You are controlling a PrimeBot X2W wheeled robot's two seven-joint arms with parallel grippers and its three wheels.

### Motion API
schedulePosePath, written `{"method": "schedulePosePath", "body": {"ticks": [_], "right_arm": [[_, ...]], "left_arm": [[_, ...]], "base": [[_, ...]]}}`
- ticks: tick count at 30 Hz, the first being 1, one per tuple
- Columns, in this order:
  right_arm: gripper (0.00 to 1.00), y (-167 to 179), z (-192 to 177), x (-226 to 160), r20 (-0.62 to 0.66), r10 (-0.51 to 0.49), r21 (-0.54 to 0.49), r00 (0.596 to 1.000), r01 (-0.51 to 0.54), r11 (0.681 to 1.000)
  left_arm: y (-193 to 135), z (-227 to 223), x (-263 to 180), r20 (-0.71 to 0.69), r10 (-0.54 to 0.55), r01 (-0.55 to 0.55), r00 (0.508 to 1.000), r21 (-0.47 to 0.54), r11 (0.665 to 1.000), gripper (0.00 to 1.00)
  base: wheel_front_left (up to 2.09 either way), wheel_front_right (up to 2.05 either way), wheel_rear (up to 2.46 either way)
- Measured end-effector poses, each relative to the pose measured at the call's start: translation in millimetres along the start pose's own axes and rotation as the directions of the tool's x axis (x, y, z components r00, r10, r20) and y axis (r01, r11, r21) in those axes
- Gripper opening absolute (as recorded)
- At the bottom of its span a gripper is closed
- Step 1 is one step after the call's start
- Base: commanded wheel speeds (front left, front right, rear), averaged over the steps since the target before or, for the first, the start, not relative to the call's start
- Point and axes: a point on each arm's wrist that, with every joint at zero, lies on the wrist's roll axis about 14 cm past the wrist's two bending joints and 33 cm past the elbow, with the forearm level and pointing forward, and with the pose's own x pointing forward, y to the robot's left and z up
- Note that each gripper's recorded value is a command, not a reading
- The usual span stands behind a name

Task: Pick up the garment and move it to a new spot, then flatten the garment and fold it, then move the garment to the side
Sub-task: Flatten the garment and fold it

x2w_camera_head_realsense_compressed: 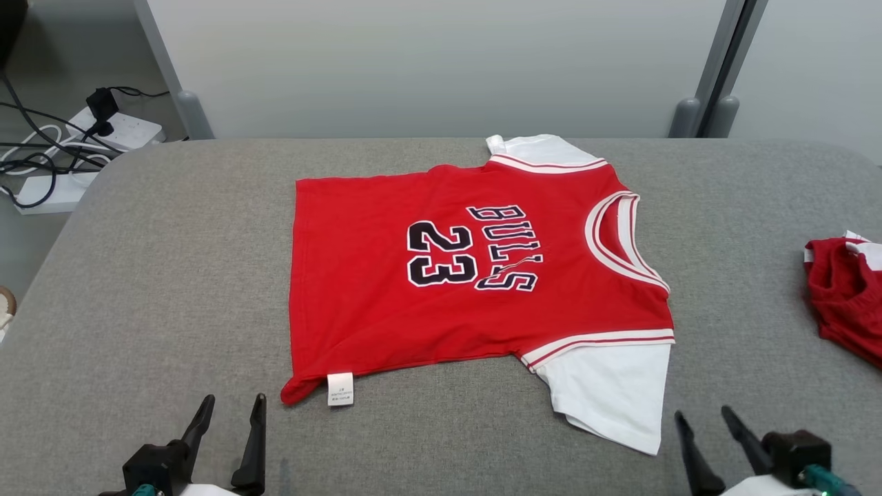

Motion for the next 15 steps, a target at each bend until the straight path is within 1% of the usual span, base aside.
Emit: {"method": "schedulePosePath", "body": {"ticks": [3,8,11,15], "right_arm": [[1.00,7.5,-22.0,-2.4,-0.071,0.021,0.000,0.997,-0.021,1.000],[1.00,18.7,-46.3,-4.0,-0.148,0.047,0.023,0.988,-0.044,0.999],[1.00,27.0,-56.6,0.9,-0.184,0.063,0.049,0.981,-0.054,0.997],[1.00,30.3,-62.0,6.7,-0.205,0.071,0.060,0.976,-0.059,0.996]], "left_arm": [[-0.5,-3.7,-1.0,-0.012,-0.001,0.001,1.000,-0.003,1.000,1.00],[0.7,-7.2,-2.7,-0.023,0.002,-0.002,1.000,-0.005,1.000,1.00],[0.8,-11.0,-3.9,-0.035,0.003,-0.004,0.999,-0.004,1.000,1.00],[3.8,-14.2,-4.7,-0.046,0.013,-0.014,0.999,-0.007,1.000,1.00]], "base": [[0.00,0.00,0.00],[0.00,0.00,0.00],[0.00,0.00,0.00],[0.00,0.00,0.00]]}}
